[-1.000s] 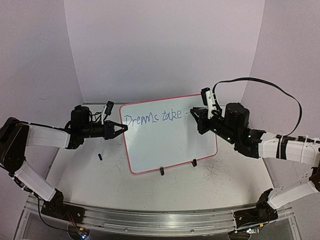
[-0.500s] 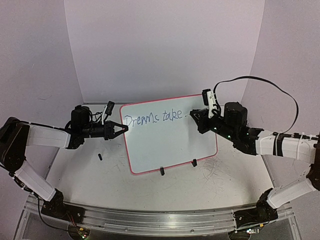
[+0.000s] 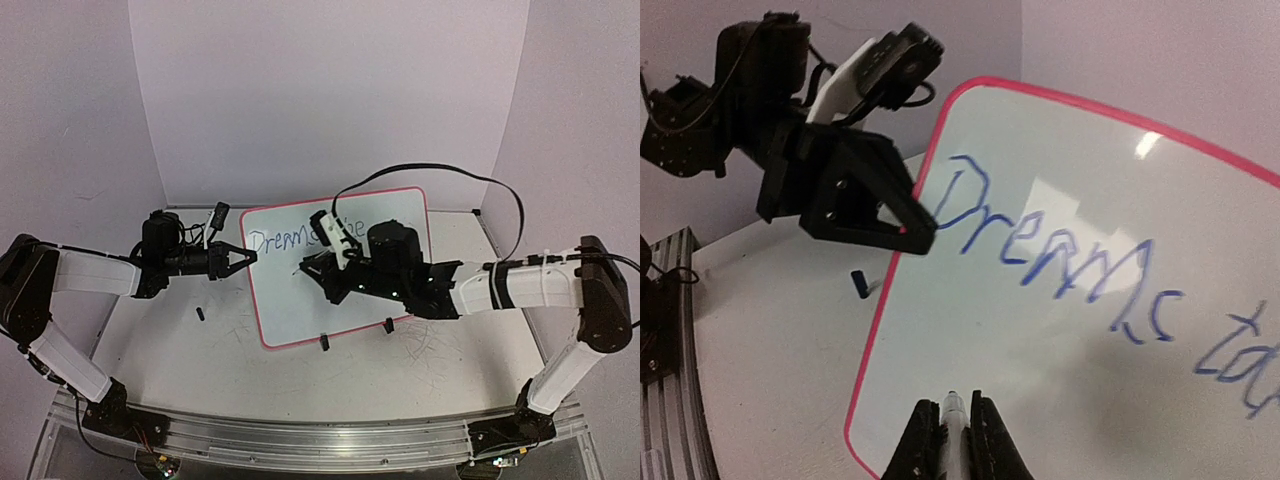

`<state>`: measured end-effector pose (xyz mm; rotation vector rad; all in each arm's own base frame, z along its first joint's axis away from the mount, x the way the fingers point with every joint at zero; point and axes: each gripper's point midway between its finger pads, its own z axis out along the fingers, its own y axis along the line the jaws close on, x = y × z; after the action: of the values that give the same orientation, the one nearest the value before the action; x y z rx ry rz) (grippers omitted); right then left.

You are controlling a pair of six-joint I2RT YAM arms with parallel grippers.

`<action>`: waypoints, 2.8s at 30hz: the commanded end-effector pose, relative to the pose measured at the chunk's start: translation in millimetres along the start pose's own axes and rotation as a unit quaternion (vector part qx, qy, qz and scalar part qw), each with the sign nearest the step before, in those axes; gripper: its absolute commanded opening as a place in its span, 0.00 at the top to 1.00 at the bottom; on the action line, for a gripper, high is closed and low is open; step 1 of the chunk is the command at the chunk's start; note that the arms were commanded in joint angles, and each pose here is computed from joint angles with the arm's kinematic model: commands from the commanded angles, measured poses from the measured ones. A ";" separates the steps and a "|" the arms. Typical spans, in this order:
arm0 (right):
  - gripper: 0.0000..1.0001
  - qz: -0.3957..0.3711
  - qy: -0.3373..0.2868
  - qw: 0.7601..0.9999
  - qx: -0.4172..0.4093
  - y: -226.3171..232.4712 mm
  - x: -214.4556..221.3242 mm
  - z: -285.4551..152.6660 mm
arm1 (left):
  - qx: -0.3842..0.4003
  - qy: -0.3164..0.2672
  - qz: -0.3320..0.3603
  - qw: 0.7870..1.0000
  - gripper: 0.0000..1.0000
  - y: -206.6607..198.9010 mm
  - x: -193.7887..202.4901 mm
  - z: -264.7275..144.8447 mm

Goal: Write a sentence on the whiteboard

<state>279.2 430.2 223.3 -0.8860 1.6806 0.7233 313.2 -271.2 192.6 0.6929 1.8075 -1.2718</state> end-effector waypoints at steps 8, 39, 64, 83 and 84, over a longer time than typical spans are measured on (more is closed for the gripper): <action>1.00 -0.033 -0.024 0.999 -0.004 23.8 -21.7 33.1 | -0.027 -0.009 0.033 0.999 1.00 8.1 -7.2 5.2; 1.00 -0.016 -0.023 0.993 0.111 -4.4 -15.2 53.7 | -0.028 -0.011 0.039 0.999 1.00 7.1 -10.2 4.6; 1.00 -0.013 0.015 0.996 0.082 6.4 12.4 51.8 | -0.027 -0.010 0.039 0.999 1.00 7.2 -10.9 5.2; 1.00 -0.001 0.056 0.996 0.068 19.7 46.5 44.8 | -0.025 -0.008 0.039 0.999 1.00 6.9 -10.8 5.6; 1.00 -0.001 0.058 0.996 0.065 22.4 48.2 45.8 | -0.025 -0.008 0.039 0.999 1.00 6.9 -10.9 5.6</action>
<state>282.0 470.9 174.8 -0.8506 1.7745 0.5592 312.5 -271.9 192.4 0.6959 1.8079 -1.2739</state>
